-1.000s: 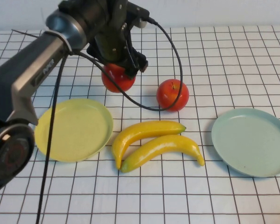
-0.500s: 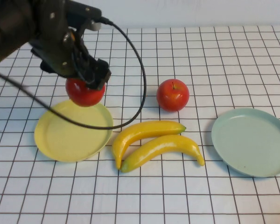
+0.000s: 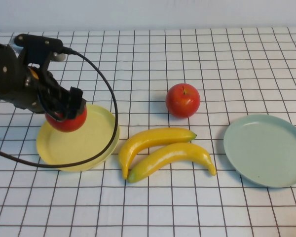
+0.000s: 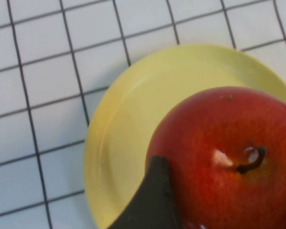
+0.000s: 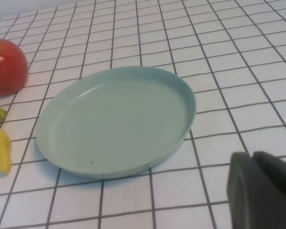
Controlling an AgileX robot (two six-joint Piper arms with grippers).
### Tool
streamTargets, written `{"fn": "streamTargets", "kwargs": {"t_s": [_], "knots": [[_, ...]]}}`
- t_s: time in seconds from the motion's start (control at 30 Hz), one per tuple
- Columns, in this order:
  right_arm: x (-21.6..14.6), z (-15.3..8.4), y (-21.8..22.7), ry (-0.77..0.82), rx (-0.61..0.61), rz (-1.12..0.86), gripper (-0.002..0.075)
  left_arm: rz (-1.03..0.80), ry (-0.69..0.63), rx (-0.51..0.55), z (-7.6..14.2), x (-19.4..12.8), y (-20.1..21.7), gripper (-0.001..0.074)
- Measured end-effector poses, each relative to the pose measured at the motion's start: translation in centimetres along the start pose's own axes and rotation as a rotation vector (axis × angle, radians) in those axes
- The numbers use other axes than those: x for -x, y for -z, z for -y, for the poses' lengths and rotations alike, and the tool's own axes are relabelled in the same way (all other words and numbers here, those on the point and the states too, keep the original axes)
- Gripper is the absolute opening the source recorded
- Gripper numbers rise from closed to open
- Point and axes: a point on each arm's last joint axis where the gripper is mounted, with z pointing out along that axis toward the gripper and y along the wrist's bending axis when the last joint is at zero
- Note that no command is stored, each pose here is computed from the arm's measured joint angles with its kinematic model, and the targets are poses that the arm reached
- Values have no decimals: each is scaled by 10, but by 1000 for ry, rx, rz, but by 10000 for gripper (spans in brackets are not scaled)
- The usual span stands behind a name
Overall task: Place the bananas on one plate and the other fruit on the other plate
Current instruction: Put one type of fruit in the left plate
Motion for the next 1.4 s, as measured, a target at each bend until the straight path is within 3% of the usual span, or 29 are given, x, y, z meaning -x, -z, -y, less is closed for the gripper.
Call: {"fn": "streamTargets", "kwargs": {"t_s": [0.13, 0.4, 1.13, 1.27, 1.4], "knots": [[0, 0, 0, 0, 0, 0, -16, 47, 5, -20, 0, -1, -14, 584], [0, 0, 0, 0, 0, 0, -17, -61, 46, -14, -11, -13, -48, 584], [0, 0, 0, 0, 0, 0, -17, -104, 14, 31, -17, -18, -49, 585], [0, 0, 0, 0, 0, 0, -17, -115, 7, 33, -18, -19, -49, 663], [0, 0, 0, 0, 0, 0, -17, -118, 8, 31, -17, -19, -49, 668]]}}
